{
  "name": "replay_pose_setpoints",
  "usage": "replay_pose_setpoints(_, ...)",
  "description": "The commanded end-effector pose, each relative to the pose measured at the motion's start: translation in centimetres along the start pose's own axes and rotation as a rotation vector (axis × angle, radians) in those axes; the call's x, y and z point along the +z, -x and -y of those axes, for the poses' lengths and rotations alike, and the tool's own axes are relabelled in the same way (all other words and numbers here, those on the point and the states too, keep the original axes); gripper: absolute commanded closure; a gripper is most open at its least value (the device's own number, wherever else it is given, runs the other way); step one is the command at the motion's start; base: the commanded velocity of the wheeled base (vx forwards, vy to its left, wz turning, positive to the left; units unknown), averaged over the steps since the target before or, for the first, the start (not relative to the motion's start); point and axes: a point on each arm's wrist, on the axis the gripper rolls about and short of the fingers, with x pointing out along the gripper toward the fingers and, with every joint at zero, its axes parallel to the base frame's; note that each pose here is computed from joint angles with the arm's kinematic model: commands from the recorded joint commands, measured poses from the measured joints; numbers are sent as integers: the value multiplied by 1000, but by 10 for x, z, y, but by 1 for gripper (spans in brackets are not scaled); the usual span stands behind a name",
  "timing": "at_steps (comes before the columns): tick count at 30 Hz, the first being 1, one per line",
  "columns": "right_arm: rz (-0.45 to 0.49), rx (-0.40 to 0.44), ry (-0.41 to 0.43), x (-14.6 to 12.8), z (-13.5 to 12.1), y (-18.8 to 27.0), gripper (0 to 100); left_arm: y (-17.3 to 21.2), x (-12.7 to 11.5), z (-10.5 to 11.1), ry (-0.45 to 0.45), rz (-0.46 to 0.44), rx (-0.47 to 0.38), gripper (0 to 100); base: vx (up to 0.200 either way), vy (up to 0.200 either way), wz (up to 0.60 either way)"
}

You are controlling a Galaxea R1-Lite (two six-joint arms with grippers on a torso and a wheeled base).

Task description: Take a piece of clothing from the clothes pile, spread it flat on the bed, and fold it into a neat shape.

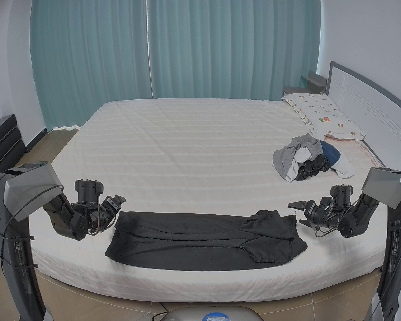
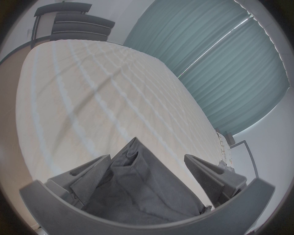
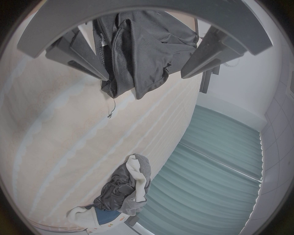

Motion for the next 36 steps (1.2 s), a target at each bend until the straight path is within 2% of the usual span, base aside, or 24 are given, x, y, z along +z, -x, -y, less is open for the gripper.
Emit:
replay_pose_setpoints(1, -13, -6, -9, -4, 4, -7, 0, -38, -15, 1, -38, -8, 27, 0, 0, 0, 0)
replay_pose_setpoints(9, -21, -11, -9, -7, 6, -9, 0, -48, -15, 0, -59, 31, 45, 0, 0, 0, 0)
replay_pose_setpoints(10, -22, -12, -8, -7, 6, -9, 0, -48, -15, 0, -62, 31, 45, 100, 0, 0, 0)
replay_pose_setpoints(18, -20, -12, -7, -7, 6, -9, 0, -37, -25, -16, -69, -12, 101, 100, 0, 0, 0)
replay_pose_setpoints(25, -12, -16, -3, -6, 4, -6, 0, -22, -14, -23, -43, -6, 113, 100, 0, 0, 0)
replay_pose_setpoints(33, 1, 11, 24, -4, -15, 8, 0, -23, -8, -29, -22, -2, 121, 100, 0, 0, 0)
replay_pose_setpoints(36, 3, 16, 31, -3, -24, 15, 0, -21, -4, -30, -5, -21, 99, 100, 0, 0, 0)
